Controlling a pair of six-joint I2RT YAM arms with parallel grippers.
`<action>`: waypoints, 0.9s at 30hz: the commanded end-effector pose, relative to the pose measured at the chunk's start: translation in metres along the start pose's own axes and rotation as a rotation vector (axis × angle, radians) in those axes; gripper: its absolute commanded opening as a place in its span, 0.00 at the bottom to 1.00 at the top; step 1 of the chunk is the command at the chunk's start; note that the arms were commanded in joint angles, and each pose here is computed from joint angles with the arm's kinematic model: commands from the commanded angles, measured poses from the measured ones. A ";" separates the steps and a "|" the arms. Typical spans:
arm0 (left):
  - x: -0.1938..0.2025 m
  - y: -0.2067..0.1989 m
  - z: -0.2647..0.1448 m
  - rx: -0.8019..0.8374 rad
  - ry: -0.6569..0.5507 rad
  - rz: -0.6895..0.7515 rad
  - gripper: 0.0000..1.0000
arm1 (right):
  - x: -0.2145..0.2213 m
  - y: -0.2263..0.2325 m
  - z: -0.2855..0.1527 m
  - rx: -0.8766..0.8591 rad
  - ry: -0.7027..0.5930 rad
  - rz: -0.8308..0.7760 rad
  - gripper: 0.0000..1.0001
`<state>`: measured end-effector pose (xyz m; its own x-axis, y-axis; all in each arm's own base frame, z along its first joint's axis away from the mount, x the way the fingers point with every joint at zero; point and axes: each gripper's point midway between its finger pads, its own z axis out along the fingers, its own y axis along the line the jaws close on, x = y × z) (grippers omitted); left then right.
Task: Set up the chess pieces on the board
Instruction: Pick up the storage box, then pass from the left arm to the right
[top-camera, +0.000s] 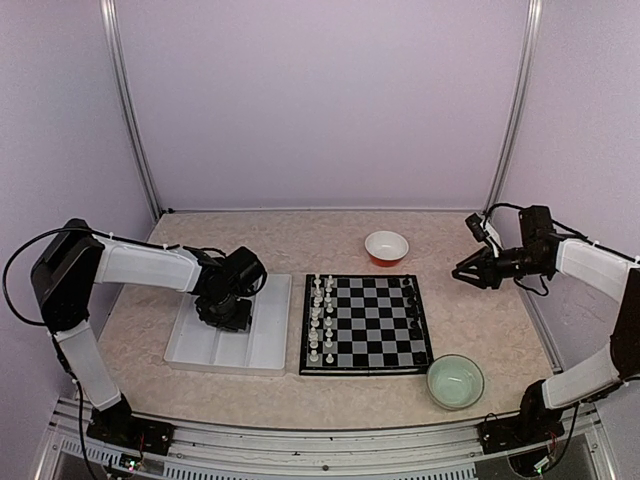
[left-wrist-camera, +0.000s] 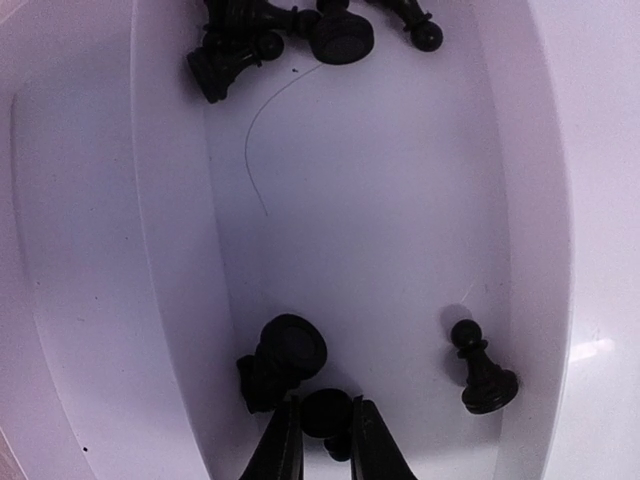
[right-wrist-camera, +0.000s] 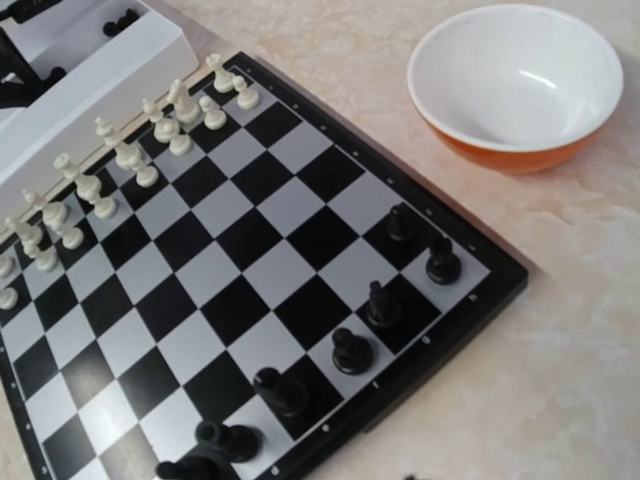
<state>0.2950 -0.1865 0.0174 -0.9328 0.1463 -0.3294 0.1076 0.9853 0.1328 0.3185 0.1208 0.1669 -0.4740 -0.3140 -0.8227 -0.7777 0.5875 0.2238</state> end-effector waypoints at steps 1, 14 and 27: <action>0.018 -0.002 0.008 -0.003 0.069 0.043 0.08 | -0.012 0.006 -0.001 -0.025 -0.004 -0.023 0.35; -0.008 -0.032 -0.092 0.346 -0.060 0.043 0.05 | -0.080 0.086 0.045 -0.248 0.036 -0.334 0.34; -0.024 -0.099 -0.163 0.843 -0.062 0.152 0.08 | -0.110 0.175 0.117 -0.361 0.052 -0.638 0.35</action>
<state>0.2581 -0.2666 0.1326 -0.8992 0.2125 -0.3825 0.3682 0.8398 -0.3989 0.2879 0.3201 0.2394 0.0030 -0.5242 -0.8516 -0.9980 0.0519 -0.0355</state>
